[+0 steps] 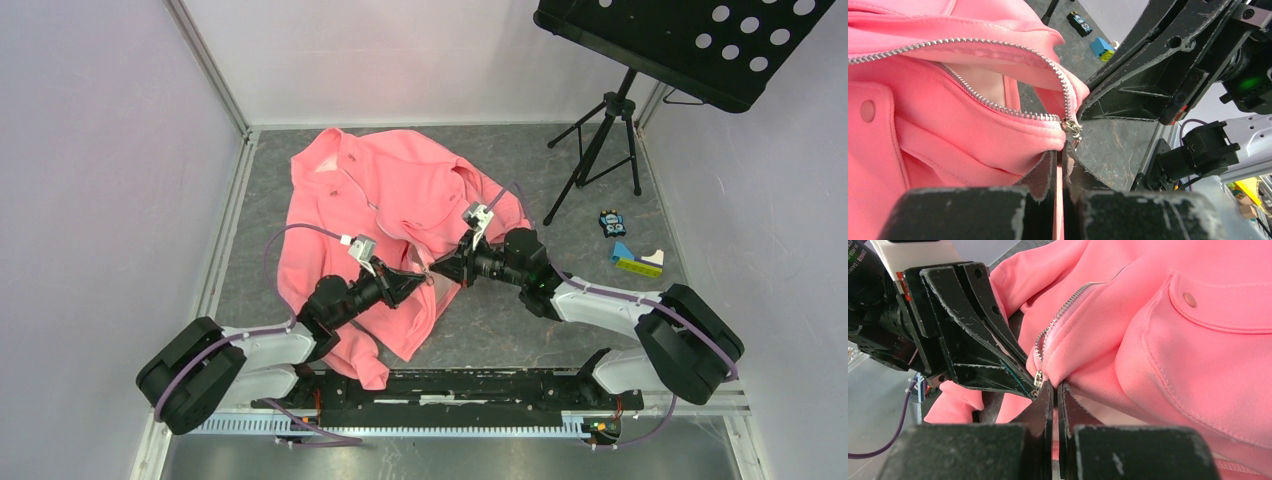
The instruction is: Zip up the jacket
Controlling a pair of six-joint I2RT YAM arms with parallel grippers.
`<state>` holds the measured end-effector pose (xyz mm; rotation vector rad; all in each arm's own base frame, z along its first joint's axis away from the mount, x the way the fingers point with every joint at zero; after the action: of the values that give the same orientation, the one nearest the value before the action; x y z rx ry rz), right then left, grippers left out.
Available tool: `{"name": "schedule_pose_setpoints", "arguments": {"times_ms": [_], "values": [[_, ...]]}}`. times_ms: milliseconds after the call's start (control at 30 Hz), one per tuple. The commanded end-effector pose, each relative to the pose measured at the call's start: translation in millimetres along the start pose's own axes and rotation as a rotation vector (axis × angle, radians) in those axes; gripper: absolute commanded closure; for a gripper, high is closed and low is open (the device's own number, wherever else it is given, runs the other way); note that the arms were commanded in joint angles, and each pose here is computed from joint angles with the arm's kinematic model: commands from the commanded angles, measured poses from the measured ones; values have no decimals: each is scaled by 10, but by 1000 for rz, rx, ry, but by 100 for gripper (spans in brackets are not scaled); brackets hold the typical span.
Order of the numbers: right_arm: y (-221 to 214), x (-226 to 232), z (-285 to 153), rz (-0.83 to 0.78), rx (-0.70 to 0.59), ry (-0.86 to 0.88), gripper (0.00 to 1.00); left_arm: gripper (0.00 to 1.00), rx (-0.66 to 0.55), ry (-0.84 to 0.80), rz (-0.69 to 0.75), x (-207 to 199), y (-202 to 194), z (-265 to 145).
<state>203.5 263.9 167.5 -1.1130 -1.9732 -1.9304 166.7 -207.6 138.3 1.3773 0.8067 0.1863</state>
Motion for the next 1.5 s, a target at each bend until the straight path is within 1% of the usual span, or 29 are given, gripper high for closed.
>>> {"name": "schedule_pose_setpoints", "arguments": {"times_ms": [0,267,467,700,933,1067,1167,1333,1467], "values": [[295,188,30,-76,-135,74,100,98,17,-118,-20,-161,-30,-85],[380,272,71,-60,-151,123,100,98,21,-105,-11,-163,13,-74],[399,324,79,-38,-160,158,100,98,36,-105,-42,-148,-36,-17],[270,261,99,8,-162,151,100,98,4,-142,-88,-189,-12,22],[367,239,243,22,-180,154,100,98,23,-153,-103,-232,-102,-12],[408,317,231,41,-194,198,100,98,62,-100,-99,-183,-174,-13],[394,368,113,43,-204,198,100,98,64,-45,-103,-120,-206,-29],[410,434,-33,41,-223,189,100,98,136,64,-110,16,-347,-18],[386,407,24,61,-211,191,100,98,119,6,-130,-41,-332,33]]}}
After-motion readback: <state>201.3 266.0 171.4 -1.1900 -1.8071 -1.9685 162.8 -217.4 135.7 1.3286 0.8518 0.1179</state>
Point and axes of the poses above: each gripper's point midway between its finger pads, its own z axis out along the fingers, its own x axis along the line the jaws close on, y = z × x, the point moved 7 cm from there along -z, back along the fingers, and after that the axes turned 13 degrees about z, right-handed, at the moved point
